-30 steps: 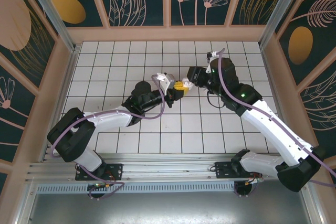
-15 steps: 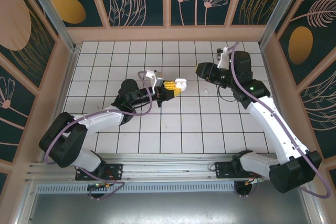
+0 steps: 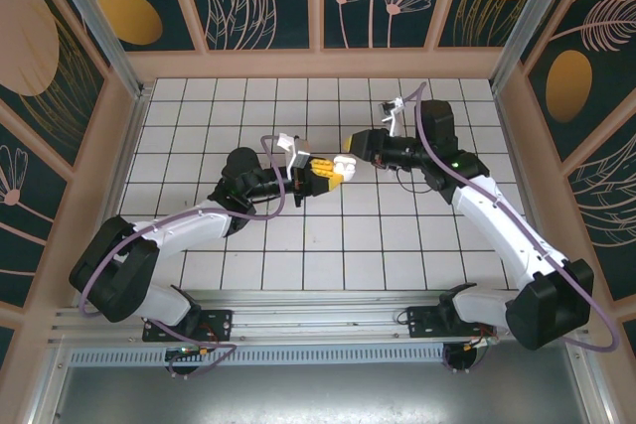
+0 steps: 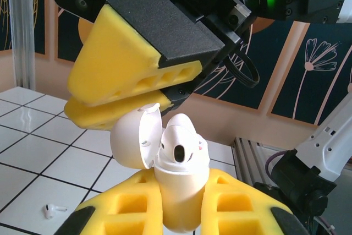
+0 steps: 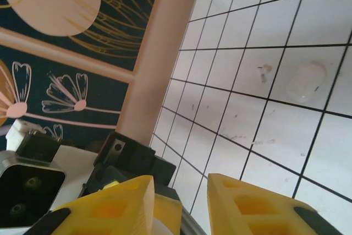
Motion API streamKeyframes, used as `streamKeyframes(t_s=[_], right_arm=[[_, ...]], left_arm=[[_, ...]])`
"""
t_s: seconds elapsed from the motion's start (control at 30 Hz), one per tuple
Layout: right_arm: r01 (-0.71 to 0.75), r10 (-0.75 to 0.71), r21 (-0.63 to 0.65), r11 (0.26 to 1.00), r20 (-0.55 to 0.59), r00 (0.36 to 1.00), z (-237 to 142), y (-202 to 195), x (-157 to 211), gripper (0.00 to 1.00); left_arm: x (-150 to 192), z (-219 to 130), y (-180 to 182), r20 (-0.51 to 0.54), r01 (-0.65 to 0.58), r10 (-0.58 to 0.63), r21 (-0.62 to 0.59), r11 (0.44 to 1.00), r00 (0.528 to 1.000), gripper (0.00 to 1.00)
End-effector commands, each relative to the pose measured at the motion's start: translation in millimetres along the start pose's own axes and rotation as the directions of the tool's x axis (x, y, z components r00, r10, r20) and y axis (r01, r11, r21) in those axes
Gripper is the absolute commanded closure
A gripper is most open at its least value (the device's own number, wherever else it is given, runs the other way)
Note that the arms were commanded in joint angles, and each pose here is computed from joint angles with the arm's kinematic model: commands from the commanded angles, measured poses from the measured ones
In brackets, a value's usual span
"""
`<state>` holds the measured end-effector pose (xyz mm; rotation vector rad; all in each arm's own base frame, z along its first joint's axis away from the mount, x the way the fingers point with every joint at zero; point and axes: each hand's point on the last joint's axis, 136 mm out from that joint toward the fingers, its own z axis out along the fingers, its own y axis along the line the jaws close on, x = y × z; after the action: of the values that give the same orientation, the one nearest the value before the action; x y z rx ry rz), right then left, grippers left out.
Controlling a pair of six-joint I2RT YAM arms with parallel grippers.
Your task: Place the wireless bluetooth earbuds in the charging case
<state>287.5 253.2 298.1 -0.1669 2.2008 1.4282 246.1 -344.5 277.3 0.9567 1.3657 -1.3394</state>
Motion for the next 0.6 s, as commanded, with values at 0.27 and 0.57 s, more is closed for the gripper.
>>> streamKeyframes(t_s=[0.27,0.57], right_arm=[[0.011,-0.018,-0.09,0.996,-0.078,0.997,7.8,17.4,14.6,0.75],[0.068,-0.08,-0.121,0.99,-0.096,0.992,-7.3,36.8,22.4,0.75]], left_arm=[[-8.5,1.6,5.8,0.013,0.015,-0.015,-0.016,1.0,1.0,1.0],[-6.8,-4.9,22.1,0.042,0.084,-0.081,-0.067,0.994,0.996,1.0]])
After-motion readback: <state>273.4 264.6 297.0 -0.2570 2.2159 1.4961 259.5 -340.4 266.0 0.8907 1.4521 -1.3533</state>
